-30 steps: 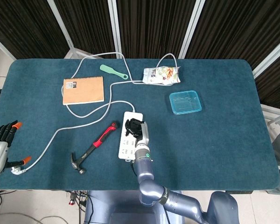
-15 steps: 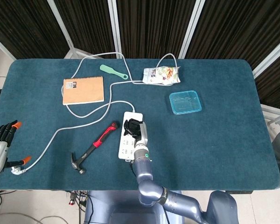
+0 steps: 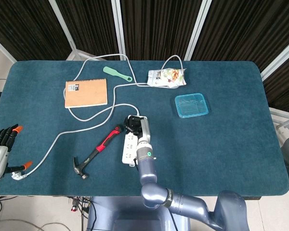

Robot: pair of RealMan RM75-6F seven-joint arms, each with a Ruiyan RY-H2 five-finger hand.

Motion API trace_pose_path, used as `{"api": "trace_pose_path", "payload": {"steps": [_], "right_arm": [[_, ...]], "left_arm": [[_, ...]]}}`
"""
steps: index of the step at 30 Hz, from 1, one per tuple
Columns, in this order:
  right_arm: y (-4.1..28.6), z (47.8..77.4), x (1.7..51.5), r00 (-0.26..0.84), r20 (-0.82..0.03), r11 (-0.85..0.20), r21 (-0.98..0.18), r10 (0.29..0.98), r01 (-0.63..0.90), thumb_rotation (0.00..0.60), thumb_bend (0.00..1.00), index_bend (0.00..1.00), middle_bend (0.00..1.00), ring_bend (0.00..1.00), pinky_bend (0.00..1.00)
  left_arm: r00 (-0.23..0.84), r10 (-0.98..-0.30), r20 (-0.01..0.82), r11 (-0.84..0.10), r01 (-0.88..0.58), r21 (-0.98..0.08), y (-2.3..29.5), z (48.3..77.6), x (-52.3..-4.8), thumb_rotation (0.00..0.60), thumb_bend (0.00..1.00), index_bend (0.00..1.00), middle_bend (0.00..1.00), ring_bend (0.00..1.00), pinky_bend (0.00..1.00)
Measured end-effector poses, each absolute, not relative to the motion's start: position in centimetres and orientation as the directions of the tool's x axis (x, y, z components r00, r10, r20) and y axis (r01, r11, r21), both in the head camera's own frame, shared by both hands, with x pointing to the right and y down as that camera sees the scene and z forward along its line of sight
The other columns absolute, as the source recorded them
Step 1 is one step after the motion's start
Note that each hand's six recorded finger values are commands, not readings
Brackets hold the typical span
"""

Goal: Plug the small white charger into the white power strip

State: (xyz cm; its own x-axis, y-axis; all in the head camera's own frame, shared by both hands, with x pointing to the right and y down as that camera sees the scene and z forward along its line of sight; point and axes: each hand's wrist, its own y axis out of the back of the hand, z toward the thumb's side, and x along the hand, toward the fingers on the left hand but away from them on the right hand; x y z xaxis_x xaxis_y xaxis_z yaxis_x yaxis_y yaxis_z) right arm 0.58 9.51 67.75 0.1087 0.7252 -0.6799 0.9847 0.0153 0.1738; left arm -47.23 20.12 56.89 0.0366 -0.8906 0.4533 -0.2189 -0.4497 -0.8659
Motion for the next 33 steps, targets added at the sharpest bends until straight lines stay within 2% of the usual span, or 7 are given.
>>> {"api": "trace_pose_path", "payload": {"steps": [5,9,13,17,19,24,33], "right_arm": [[7.0,65.4,2.3,0.081,-0.636,0.019,0.149,0.768,0.989,0.600,0.72,0.88,0.86,0.79,0.67],[5.8,64.2,3.8,0.060,-0.622,0.026,0.129,0.781,0.991,0.600,0.72,0.71,0.78,0.61,0.47],[5.3,63.8,5.7,0.043,-0.616,-0.005,0.063,0.787,0.998,0.600,0.64,0.33,0.38,0.26,0.22],[5.3,63.8,7.6,0.051,-0.614,-0.091,-0.033,0.787,0.995,0.600,0.46,0.08,0.13,0.06,0.06],[5.3,63.7,8.8,0.059,-0.611,-0.157,-0.108,0.790,0.982,0.600,0.43,0.02,0.06,0.01,0.02],[5.7,63.5,13.3,0.059,-0.594,-0.326,-0.353,0.803,0.877,0.600,0.40,0.00,0.00,0.00,0.00],[8.5,60.4,25.4,0.032,-0.500,-0.476,-0.801,0.866,0.364,0.600,0.39,0.00,0.00,0.00,0.00]], "left_arm": [[0.038,-0.891,0.452,-0.449,-0.209,-0.869,20.2,56.9,-47.1,0.600,0.00,0.00,0.00,0.00,0.00],[0.037,-0.892,0.450,-0.448,-0.202,-0.871,20.3,56.9,-47.1,0.600,0.00,0.00,0.00,0.00,0.00],[0.039,-0.895,0.445,-0.443,-0.197,-0.874,20.3,56.8,-47.0,0.600,0.00,0.00,0.00,0.00,0.00],[0.046,-0.897,0.439,-0.439,-0.187,-0.879,20.5,56.8,-46.8,0.600,0.00,0.00,0.00,0.00,0.00],[0.049,-0.899,0.436,-0.437,-0.182,-0.881,20.5,56.8,-46.7,0.600,0.00,0.00,0.00,0.00,0.00],[0.051,-0.901,0.431,-0.433,-0.169,-0.886,20.7,56.7,-46.7,0.600,0.00,0.00,0.00,0.00,0.00],[0.048,-0.902,0.429,-0.431,-0.139,-0.892,20.9,56.7,-46.9,0.600,0.00,0.00,0.00,0.00,0.00]]}}
